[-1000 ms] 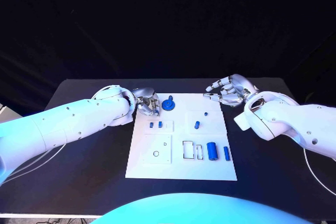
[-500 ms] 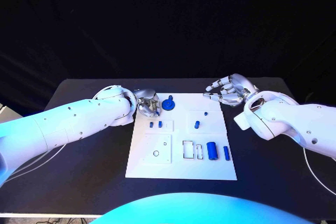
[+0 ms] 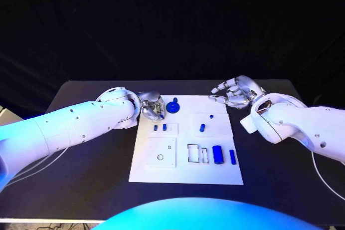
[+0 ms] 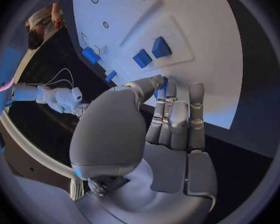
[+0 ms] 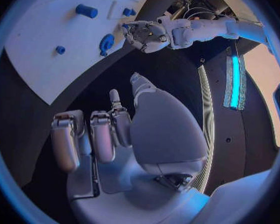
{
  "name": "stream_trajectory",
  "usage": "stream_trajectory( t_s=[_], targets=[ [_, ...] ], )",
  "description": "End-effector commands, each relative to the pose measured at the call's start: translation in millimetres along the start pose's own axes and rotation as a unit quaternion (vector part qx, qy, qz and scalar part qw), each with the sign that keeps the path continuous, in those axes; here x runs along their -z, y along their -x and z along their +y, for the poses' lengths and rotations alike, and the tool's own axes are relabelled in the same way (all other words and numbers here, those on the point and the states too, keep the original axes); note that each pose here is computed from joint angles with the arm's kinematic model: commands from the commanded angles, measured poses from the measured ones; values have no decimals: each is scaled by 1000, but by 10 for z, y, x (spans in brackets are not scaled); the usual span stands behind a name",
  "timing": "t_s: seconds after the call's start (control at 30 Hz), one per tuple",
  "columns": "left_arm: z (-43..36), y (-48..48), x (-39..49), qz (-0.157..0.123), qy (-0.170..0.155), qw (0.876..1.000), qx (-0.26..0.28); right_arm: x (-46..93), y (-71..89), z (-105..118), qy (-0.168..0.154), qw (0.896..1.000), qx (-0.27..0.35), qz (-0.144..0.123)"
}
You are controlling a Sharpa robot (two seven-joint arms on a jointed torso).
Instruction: Assemble the parts on the task board
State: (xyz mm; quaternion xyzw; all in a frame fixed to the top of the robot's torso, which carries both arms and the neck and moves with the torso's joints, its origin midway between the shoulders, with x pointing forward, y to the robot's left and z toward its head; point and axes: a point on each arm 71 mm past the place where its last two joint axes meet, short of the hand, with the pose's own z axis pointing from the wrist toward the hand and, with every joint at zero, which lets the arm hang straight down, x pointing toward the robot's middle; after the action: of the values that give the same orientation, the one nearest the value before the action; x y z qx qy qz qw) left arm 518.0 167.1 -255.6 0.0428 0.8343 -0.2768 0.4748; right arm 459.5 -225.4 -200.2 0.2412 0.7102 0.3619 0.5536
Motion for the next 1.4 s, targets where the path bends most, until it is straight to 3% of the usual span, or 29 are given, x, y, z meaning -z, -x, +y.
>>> stream_trajectory(
  t_s=[0.03,0.33,0.77,1.4],
  targets=[
    [-16,-33,-10,15,1,1000,-6,0,-10,10,6,1000,2,3],
    [-36,-65,-36,21,1,1000,-7,-1,-14,9,6,1000,2,4],
    [7,-102,-48,30,13,999,-14,-2,-13,1,4,1000,4,4],
    [33,-75,-35,13,14,1000,4,-1,-7,-16,-1,1000,6,1]
  ],
)
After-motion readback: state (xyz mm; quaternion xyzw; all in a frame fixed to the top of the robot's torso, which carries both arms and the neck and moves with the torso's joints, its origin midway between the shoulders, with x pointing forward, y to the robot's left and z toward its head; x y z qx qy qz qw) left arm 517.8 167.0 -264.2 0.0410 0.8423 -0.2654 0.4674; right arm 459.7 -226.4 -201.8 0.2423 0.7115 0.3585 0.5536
